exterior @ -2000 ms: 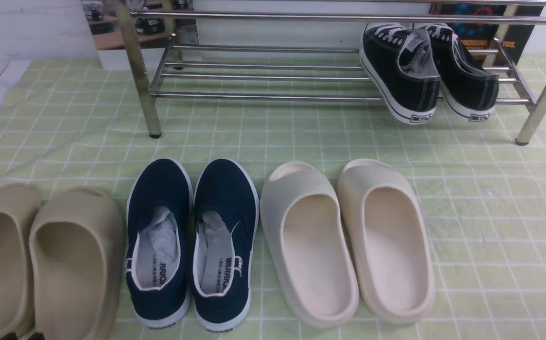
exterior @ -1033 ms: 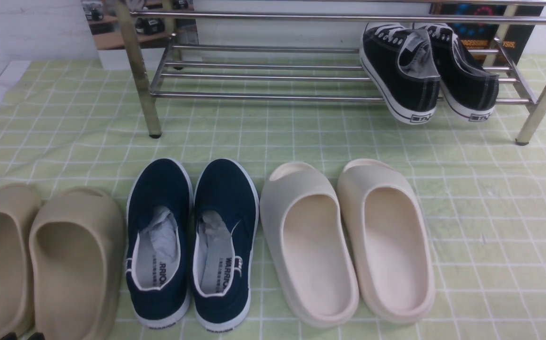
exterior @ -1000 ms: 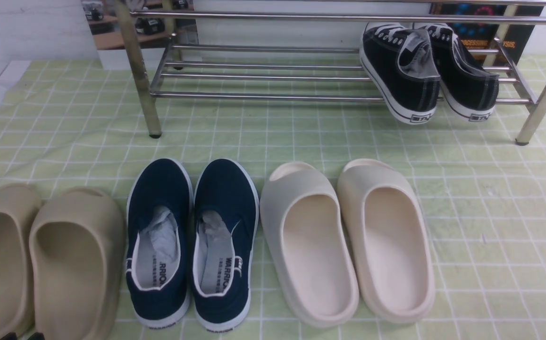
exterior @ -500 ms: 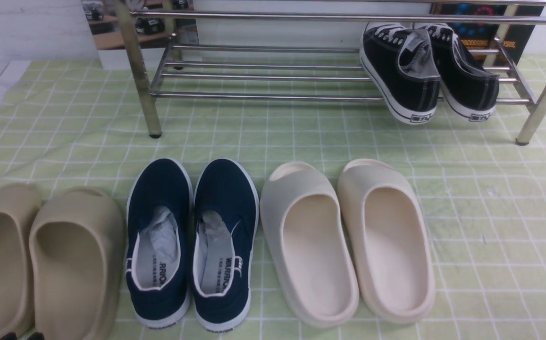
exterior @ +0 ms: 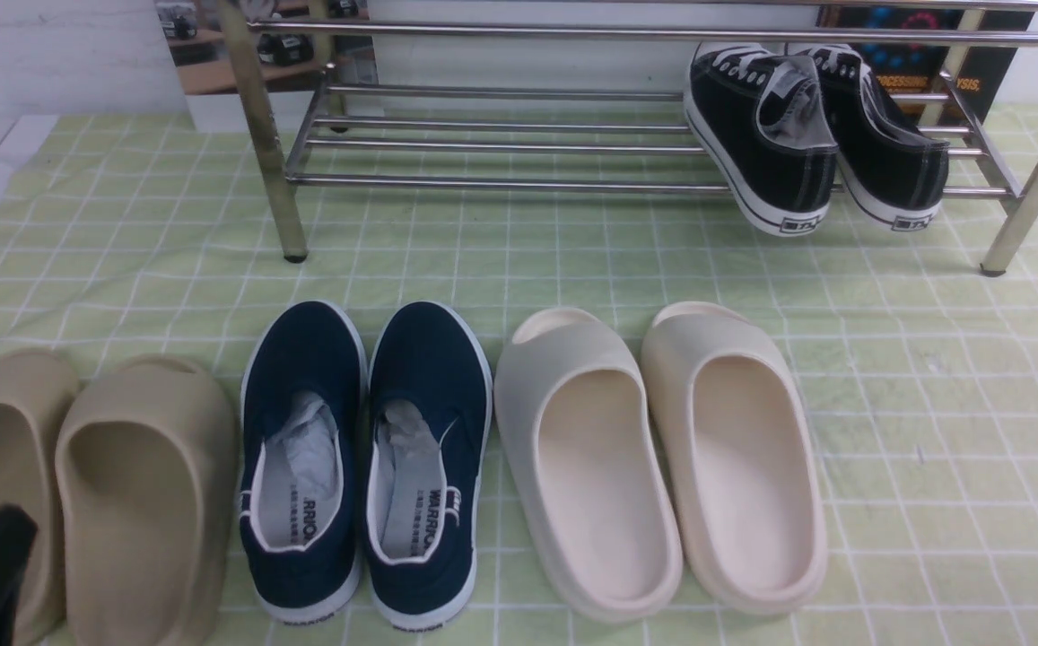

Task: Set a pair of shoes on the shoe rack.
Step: Use the left arm to grab the shoe closest to it

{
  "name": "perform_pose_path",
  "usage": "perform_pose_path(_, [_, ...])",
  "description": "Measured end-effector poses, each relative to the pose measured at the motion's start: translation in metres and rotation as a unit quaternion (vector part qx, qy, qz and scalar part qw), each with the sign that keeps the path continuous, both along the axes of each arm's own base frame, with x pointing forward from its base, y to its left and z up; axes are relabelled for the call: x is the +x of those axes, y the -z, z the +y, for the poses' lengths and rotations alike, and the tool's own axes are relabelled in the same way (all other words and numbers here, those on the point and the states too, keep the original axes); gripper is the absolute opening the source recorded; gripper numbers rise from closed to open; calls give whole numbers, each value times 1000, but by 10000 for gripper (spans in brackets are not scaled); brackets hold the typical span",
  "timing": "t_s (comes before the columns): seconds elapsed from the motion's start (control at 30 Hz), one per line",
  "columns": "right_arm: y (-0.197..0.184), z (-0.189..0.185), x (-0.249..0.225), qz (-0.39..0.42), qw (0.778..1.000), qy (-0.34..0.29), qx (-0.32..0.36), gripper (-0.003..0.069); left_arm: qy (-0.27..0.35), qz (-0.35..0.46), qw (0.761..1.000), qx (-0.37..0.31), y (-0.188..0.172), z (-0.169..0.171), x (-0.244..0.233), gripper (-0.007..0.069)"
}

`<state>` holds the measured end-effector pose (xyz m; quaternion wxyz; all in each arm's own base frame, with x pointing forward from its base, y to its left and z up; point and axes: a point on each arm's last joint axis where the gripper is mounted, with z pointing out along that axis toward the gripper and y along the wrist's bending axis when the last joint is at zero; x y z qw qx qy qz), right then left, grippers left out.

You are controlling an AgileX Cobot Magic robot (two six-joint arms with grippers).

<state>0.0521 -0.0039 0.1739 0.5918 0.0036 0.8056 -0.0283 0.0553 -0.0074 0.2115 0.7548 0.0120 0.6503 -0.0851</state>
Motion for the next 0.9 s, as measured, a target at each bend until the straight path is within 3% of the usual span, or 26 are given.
perform_pose_path(0.07, [0, 0, 0, 0, 1000, 0, 0, 3, 5, -84, 996, -9, -15, 0, -4, 239])
perform_pose_path(0.23, [0, 0, 0, 0, 1000, 0, 0, 3, 22, -207, 977, -50, -36, 0, -14, 239])
perform_pose_path(0.37, [0, 0, 0, 0, 1000, 0, 0, 5, 86, -334, 926, -154, -58, 1, -33, 239])
perform_pose_path(0.43, [0, 0, 0, 0, 1000, 0, 0, 5, 104, -336, 918, -184, -68, 1, -36, 239])
perform_pose_path(0.57, [0, 0, 0, 0, 1000, 0, 0, 5, 106, -237, 936, -239, -111, 3, -40, 239])
perform_pose_path(0.7, [0, 0, 0, 0, 1000, 0, 0, 5, 38, -39, 972, -227, -149, 5, -25, 239])
perform_pose_path(0.8, [0, 0, 0, 0, 1000, 0, 0, 5, -9, 58, 978, -202, -152, 5, -5, 239])
perform_pose_path(0.9, [0, 0, 0, 0, 1000, 0, 0, 8, -37, 170, 968, -179, -145, 3, 27, 239])
